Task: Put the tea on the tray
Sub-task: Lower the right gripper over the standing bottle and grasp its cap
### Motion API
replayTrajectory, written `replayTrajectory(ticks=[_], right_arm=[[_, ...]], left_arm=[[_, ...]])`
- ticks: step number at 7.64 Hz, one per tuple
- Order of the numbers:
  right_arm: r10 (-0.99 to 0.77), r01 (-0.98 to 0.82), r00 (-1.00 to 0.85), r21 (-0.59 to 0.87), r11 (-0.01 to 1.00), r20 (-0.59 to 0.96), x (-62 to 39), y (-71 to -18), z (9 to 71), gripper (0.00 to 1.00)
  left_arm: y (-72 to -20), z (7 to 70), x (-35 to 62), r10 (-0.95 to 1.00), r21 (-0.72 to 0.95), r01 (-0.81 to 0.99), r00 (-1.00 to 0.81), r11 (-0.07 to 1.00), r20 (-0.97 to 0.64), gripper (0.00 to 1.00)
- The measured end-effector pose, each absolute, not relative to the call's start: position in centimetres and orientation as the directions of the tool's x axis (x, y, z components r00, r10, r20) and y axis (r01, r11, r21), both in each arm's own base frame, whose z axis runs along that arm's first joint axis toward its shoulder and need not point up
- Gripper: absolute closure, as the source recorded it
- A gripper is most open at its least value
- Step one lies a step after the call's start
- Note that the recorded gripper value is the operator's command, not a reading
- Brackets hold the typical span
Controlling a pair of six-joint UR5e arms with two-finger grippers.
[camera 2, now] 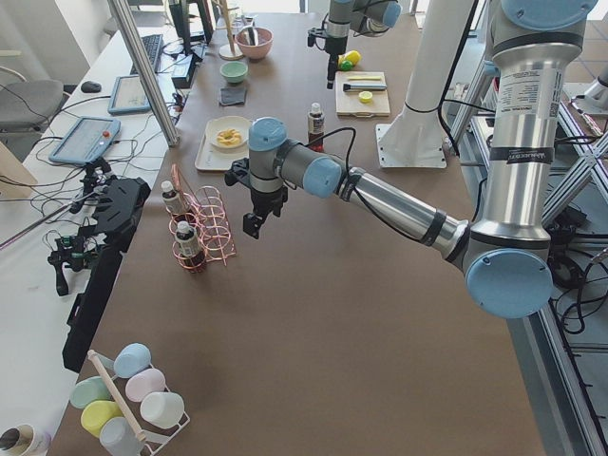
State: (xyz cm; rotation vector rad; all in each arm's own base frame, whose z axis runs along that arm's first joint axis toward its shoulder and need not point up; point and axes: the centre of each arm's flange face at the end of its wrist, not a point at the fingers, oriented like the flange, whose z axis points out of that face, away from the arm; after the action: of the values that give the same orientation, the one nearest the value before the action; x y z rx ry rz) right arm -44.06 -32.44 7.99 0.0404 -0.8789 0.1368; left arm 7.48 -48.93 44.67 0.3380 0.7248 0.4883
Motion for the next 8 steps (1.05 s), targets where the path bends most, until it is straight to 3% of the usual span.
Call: replayTrajectory(ticks=[6, 8], right_arm=[[0.063, -0.15, 0.64, 0.044, 0.988, 0.765, -51.4, -36.1, 5.2, 0.03], [0.017, -0.126, 0.661, 0.089, 0.988, 0.751, -52.0, -37.6, 6.0, 0.1]], left_arm=[[-48.2, 45.6, 6.0, 0.537, 0.459, -0.308, 0.65, 0.833, -0.538, 0.03], [-48.2, 45.6, 6.0, 0.535, 0.459, -0.305, 0.651, 0.834, -0.539, 0.03]])
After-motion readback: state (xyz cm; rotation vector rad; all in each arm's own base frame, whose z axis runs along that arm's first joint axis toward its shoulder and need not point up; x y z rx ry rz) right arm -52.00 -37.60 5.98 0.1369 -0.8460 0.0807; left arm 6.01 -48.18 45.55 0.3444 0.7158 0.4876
